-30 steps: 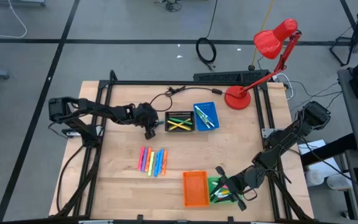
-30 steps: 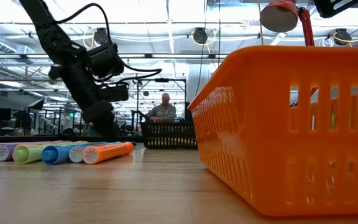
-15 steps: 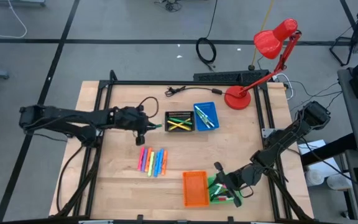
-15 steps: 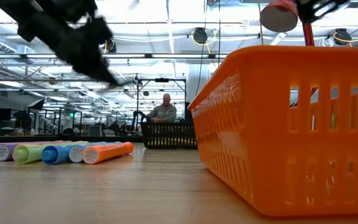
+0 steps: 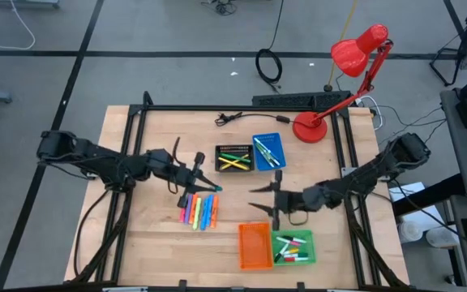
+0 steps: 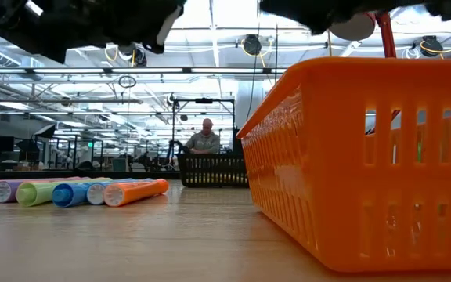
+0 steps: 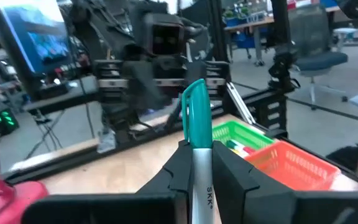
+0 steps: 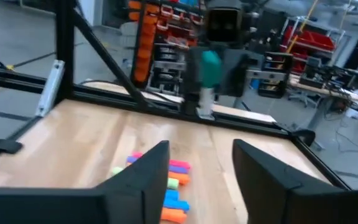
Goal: Pick & Place Markers
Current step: Put the green highlighter pen into the green bin
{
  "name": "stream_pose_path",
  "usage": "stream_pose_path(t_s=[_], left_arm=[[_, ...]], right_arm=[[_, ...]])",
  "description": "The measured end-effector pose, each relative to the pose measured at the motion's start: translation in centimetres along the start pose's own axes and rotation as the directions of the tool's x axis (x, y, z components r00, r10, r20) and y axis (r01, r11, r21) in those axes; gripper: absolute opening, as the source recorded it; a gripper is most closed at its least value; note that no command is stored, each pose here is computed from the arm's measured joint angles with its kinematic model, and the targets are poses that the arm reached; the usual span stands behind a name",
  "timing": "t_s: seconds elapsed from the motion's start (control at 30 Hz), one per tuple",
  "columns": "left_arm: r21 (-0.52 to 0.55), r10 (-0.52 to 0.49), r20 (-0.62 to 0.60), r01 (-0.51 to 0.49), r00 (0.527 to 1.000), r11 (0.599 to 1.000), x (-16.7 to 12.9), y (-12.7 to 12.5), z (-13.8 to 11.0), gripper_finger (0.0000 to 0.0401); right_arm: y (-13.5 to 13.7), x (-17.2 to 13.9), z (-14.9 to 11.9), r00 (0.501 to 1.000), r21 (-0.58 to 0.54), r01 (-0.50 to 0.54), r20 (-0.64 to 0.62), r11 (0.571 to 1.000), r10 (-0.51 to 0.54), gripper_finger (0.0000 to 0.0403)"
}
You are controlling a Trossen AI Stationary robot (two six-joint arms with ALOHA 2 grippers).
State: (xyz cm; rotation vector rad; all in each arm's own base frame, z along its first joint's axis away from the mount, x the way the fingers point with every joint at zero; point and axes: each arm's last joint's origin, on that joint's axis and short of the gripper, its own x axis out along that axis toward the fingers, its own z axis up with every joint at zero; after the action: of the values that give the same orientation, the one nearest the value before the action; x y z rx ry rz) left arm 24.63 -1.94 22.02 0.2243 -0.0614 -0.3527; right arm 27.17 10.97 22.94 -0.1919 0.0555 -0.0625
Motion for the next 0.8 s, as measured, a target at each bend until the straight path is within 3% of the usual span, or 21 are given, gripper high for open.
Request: stream_pose_path(t_s=[0.1,0.2,0.33,0.6,0.8], left_arm=[[-0.017,-0.010,-0.021,0.010,1.000,1.000,1.0,0.1,-0.2,0.0037],[-0.037,-0.016,-0.038,0.015,0.999,0.999,2.2,0.5,-0.3,0.0037],[-0.048,-0.040,-0.071,0.037,0.997,0.998,3.9,0.5,-0.6,0.0037],[-0.011,-0.077,-0.072,0.076,0.994,0.997,5.3,0.0,0.3,0.0037],[0.004,-0.089,-0.067,0.089,0.994,0.996,5.4,-0.4,0.4,0.0037]], right_arm=[[-0.7,0.9,-0.4,1.000,0.030,0.020,0.019,0.999,-0.020,0.0207],[-0.8,2.2,-0.3,0.998,0.053,-0.024,0.064,0.998,0.020,0.0251],[-0.7,3.9,0.4,0.995,0.018,-0.010,0.100,1.000,0.008,0.0281],[-0.6,5.5,0.2,0.995,-0.036,0.006,0.104,0.999,-0.003,0.0262],[-0.3,6.6,-0.5,0.984,-0.051,-0.096,0.145,0.994,0.103,0.0231]])
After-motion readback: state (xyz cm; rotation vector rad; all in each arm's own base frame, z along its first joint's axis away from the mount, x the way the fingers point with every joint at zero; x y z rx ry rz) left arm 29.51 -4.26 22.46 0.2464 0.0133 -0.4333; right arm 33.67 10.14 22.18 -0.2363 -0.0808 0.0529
